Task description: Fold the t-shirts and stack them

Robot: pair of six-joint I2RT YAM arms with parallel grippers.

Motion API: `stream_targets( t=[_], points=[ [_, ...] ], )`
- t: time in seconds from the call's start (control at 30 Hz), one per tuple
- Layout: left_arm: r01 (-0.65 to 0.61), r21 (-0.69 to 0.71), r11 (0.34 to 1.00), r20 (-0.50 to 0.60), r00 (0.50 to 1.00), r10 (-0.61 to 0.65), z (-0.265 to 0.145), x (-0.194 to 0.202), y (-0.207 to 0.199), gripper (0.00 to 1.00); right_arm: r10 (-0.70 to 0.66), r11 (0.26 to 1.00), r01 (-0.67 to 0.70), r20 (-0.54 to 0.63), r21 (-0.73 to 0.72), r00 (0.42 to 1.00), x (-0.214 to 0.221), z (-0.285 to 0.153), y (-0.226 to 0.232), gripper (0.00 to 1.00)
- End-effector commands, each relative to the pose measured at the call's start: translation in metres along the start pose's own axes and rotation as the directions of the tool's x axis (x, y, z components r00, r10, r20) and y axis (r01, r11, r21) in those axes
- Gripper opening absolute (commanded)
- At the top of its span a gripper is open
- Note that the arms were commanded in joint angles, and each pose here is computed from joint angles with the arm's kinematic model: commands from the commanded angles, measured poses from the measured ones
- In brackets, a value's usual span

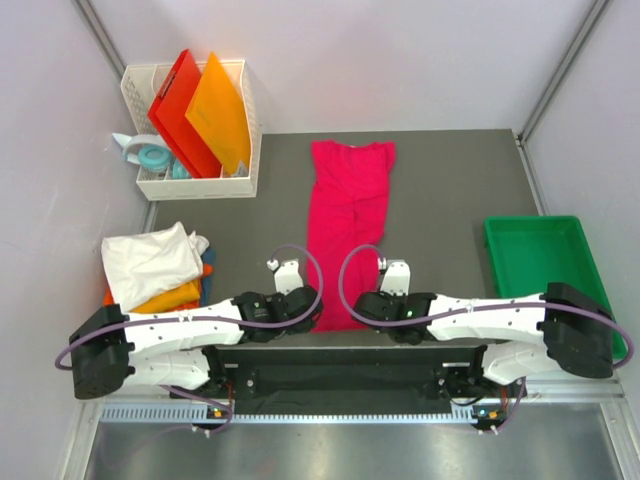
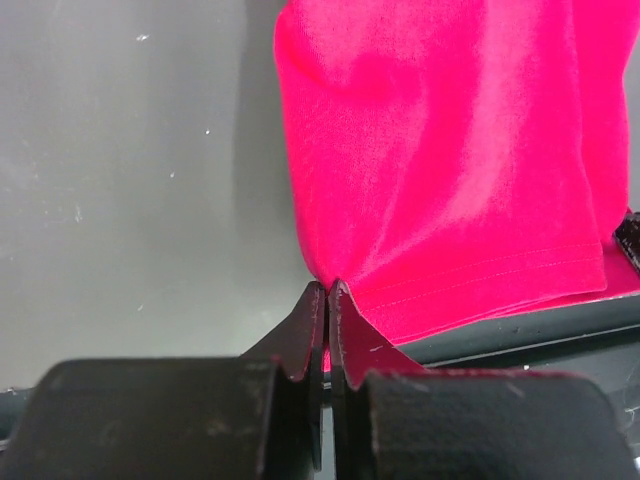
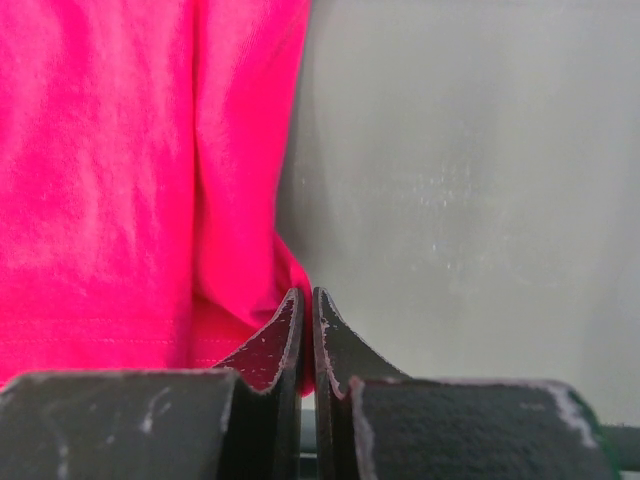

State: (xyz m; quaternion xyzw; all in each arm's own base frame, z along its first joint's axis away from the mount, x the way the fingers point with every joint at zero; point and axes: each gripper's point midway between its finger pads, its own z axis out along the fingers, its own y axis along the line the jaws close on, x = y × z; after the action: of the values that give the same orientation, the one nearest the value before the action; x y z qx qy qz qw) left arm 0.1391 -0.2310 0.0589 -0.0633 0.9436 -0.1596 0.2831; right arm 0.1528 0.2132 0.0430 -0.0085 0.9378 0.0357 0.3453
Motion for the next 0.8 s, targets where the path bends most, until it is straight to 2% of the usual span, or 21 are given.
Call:
stream_targets(
  t=[0.0,0.17,0.4,0.53,0.77],
  points=[
    [-0.001,-0.033,0.999,0.0,1.0,0.001,-0.007,0.0,0.011,0.0,-0.008,1.0,0.008,0.018,0.028,1.0,0.001,-0.008,-0.008,0.0],
    [-0.011,-0.006,1.0,0.051,0.999,0.011,-0.024,-0.022,-0.004,0.0,0.002,1.0,-0.003,0.059,0.011,0.998,-0.017,-0.021,-0.002,0.0],
    [-0.068,-0.006,0.998,0.205,0.977,0.067,-0.042,-0.073,-0.035,0.0,-0.003,1.0,0.002,0.154,0.004,0.988,-0.062,-0.038,0.014,0.0],
    [-0.106,-0.04,0.994,0.278,0.954,0.113,-0.044,-0.093,-0.042,0.0,-0.011,1.0,0.007,0.166,0.024,0.986,-0.077,-0.035,0.015,0.0],
    [-0.097,-0.08,0.992,0.326,0.938,0.118,-0.038,-0.128,-0.046,0.0,0.033,0.998,-0.042,0.196,0.04,0.98,-0.116,-0.025,0.007,0.0]
  ],
)
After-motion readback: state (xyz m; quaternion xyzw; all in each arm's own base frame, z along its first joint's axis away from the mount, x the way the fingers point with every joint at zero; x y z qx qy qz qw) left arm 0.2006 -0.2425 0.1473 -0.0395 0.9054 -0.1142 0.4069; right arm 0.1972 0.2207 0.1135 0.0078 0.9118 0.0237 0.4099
